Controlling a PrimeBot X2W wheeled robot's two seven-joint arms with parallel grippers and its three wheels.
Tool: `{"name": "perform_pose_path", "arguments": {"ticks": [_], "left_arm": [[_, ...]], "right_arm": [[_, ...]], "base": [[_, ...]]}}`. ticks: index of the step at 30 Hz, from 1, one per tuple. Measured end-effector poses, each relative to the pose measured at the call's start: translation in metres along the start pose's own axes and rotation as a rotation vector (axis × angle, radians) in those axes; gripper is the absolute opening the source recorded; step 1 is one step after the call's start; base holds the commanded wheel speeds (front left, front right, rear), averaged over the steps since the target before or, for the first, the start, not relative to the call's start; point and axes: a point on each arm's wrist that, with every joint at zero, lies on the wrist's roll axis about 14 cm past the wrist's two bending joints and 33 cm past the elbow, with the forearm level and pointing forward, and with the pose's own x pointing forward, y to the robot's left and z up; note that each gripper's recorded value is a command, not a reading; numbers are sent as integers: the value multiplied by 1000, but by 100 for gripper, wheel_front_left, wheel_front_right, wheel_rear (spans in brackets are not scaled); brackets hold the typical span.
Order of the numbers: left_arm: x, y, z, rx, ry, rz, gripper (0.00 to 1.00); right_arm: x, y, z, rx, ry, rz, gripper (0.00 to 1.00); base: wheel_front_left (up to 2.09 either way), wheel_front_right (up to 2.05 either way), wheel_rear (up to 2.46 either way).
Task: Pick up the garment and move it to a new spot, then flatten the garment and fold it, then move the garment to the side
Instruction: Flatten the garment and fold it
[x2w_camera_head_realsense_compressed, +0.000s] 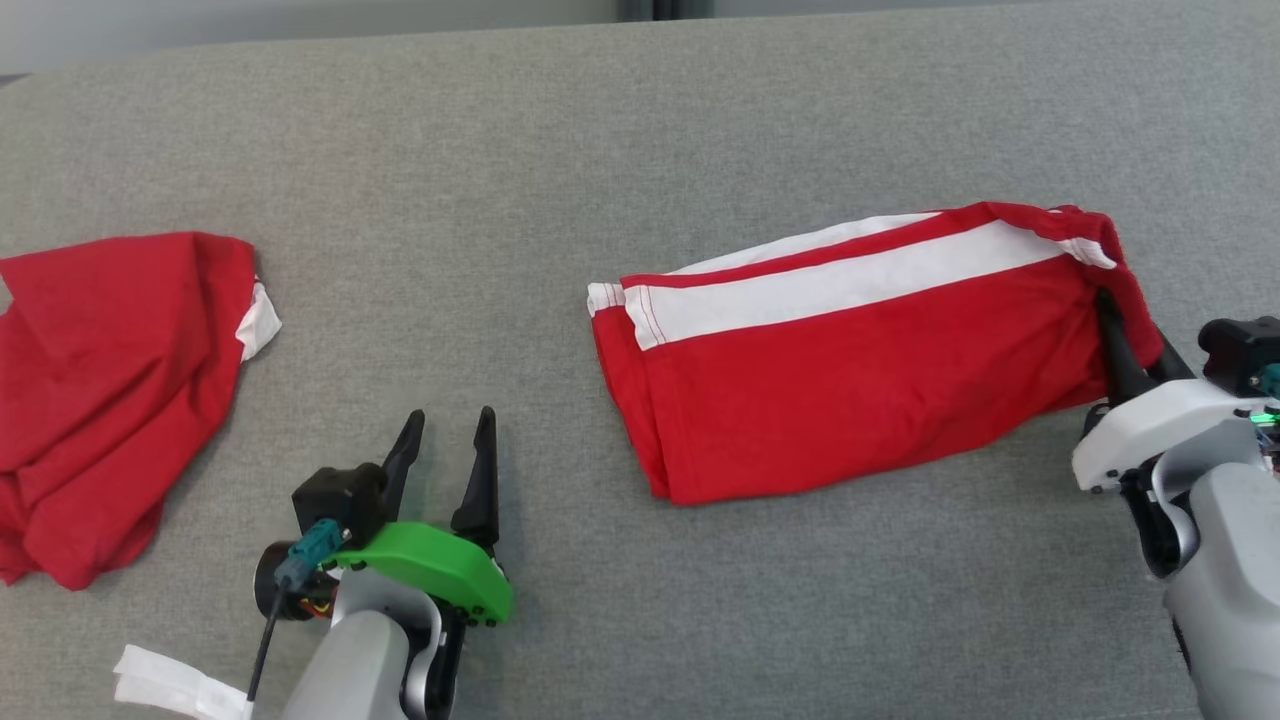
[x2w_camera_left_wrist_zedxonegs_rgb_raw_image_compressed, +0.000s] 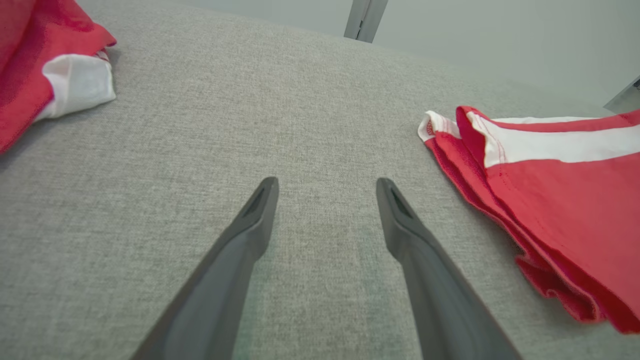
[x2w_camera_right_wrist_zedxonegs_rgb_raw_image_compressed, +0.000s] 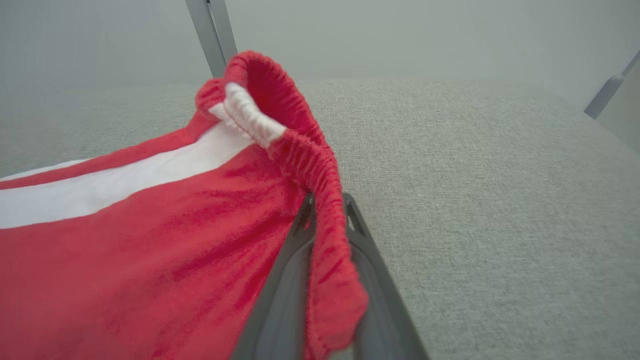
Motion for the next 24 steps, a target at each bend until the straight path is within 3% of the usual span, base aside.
{"name": "perform_pose_path", "arguments": {"ticks": [4,13,17,19,20,21,22,24], "left_arm": [[-6,-7,-2,-6,6,-13,100],[-15,-9,8,-38,-28,-2,100],[-21,-4,9,-40,-33,17,100],[-25,1,9,-39,-32,32,100],[-26,3,8,-37,-32,40,100],[-28,5,8,-34,-31,48,100],[-29,7,8,-34,-31,54,100],[-30,12,8,-31,-32,70,100]], "right_arm": [[-1,41,7,21,-24,97,0],[-18,177,13,164,17,430,0],[-22,215,13,166,33,525,0],[-25,233,9,163,46,568,21],[-27,241,7,161,52,587,38],[-30,248,4,160,58,606,81],[-32,254,1,155,66,622,100],[-36,265,-2,163,69,650,100]], "base": [[0,0,0],[0,0,0],[0,0,0],[0,0,0],[0,0,0],[0,0,0],[0,0,0],[0,0,0]]}}
